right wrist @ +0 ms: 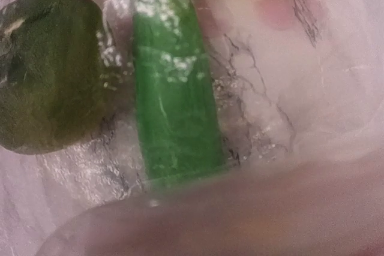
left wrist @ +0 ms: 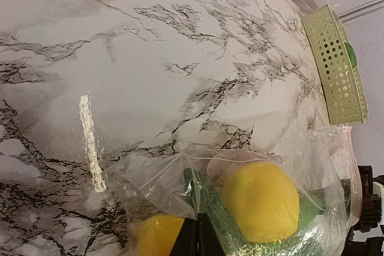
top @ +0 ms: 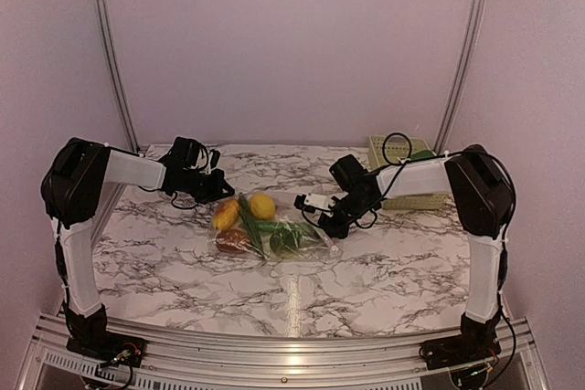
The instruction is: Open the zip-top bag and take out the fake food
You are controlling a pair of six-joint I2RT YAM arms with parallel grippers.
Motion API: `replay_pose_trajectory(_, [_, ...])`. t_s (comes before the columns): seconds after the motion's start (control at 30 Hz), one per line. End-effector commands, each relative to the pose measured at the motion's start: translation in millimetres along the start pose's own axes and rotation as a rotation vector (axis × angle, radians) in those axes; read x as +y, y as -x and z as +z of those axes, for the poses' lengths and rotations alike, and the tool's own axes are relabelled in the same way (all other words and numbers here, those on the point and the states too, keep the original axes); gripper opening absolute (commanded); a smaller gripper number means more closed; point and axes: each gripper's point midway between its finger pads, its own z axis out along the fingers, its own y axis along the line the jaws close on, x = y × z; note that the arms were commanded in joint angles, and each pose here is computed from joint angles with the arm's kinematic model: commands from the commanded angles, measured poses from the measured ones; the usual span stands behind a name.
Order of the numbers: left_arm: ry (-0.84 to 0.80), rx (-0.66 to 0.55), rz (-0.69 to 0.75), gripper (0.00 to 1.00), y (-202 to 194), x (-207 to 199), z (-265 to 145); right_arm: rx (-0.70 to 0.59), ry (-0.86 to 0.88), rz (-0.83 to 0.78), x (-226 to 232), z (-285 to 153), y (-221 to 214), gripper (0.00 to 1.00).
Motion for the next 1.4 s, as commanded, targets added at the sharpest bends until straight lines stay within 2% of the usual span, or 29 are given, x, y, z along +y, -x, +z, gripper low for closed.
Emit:
replay_pose_trajectory(0.0, [0.018, 0.009, 0.022, 0.0, -0.3, 2.4, -7.4, 0.016, -0.028, -0.003, 1.0, -15.9, 9.4, 0.06])
replay_pose_trajectory(0.2, [0.075, -0.014, 0.003, 0.0, 8.8, 17.3, -14.5, 0.086, -0.138, -0.006, 0.6, -59.3, -1.6, 0.04])
replay_pose_trajectory(0.43, [0.111, -0.024, -0.004, 0.0, 14.8, 29.2, -17.5, 0.249, -0.235, 0.057, 8.0, -97.8, -51.3, 0.03])
replay_pose_trajectory(0.57, [0.119, -0.025, -0.005, 0.0, 15.7, 32.0, -17.3, 0.296, -0.324, 0.126, 1.3, -124.0, -75.6, 0.01])
replay_pose_trajectory(0.83, [0.121, -0.021, 0.0, 0.0, 19.2, 34.1, -13.3, 0.296, -0.526, 0.27, -20.9, -196.9, -120.1, 0.0])
replay_pose_trajectory(1.03, [0.114, -0.019, -0.013, 0.0, 21.0, 33.4, -10.1, 0.154, -0.731, 0.402, -49.0, -268.5, -135.2, 0.0])
replay_pose_trajectory(1.2, [0.111, -0.024, -0.014, 0.0, 23.6, 32.4, -9.8, 0.088, -0.937, 0.665, -95.2, -310.8, -158.7, 0.0])
replay_pose_trajectory(1.3, [0.11, -0.022, -0.02, 0.0, 23.3, 32.8, -8.5, 0.086, -0.927, 0.861, -126.5, -307.6, -171.1, 0.0])
replay_pose_trajectory(1.37, [0.112, -0.023, -0.024, 0.0, 23.6, 33.0, -8.6, 0.087, -0.888, 0.927, -147.1, -297.7, -168.5, 0.0])
